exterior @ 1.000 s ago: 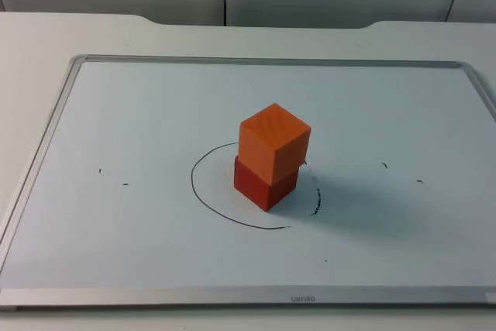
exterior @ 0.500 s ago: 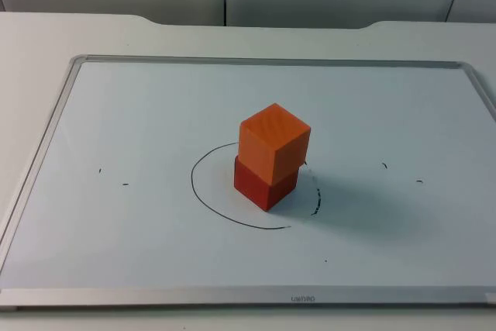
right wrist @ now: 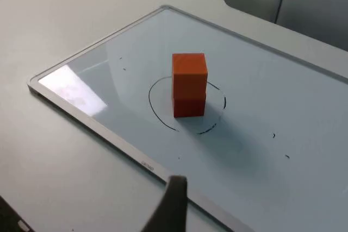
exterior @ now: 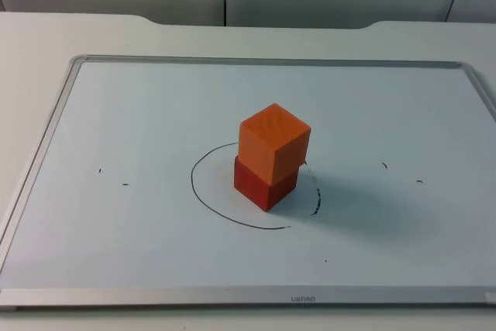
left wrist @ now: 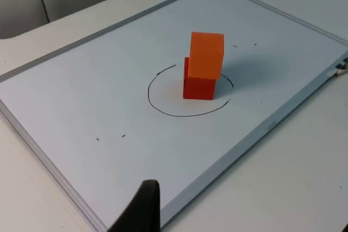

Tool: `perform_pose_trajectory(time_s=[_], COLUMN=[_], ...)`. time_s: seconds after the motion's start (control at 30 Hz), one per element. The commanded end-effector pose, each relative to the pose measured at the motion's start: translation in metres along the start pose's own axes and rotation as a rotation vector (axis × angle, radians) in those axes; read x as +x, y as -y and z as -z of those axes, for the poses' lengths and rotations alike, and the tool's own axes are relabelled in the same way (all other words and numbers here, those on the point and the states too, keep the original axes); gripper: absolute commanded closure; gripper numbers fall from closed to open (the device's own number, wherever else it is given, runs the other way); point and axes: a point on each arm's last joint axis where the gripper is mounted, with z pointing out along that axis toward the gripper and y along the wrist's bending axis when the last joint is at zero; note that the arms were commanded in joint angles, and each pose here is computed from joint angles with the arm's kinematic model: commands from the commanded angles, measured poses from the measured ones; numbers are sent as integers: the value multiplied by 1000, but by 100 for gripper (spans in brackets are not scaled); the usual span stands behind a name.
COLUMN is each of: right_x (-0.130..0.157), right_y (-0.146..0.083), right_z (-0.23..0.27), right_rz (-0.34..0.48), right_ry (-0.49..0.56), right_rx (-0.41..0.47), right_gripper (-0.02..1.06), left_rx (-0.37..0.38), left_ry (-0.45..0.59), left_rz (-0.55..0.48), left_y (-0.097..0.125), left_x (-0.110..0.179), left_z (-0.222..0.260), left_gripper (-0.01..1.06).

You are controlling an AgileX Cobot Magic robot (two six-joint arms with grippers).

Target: Pick up one cube with the left hand and another cube with the right hand. First place the cube in the right hand at the target position, then stack the cube in the left hand on top.

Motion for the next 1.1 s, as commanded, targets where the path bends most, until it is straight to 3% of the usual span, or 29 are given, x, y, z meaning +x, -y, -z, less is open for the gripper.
perform_pose_trajectory(time_s=[0.0,0.1,0.3,1.07], right_x=[3,3,15,18], right_y=[1,1,0,2], right_z=[0,0,-5,-6], right_rz=[8,10,8,-15], right_ry=[-19,-21,-46,-60], right_rx=[13,16,11,41], right_gripper=[24,24,24,24], left_rx=[8,7,7,5], left_ry=[-11,-46,-34,-34], left_rz=[-27,-86,-85,-79], left_y=[0,0,0,0], left_x=[2,8,9,9], left_z=[-1,-5,-4,-4], left_gripper=[0,0,0,0])
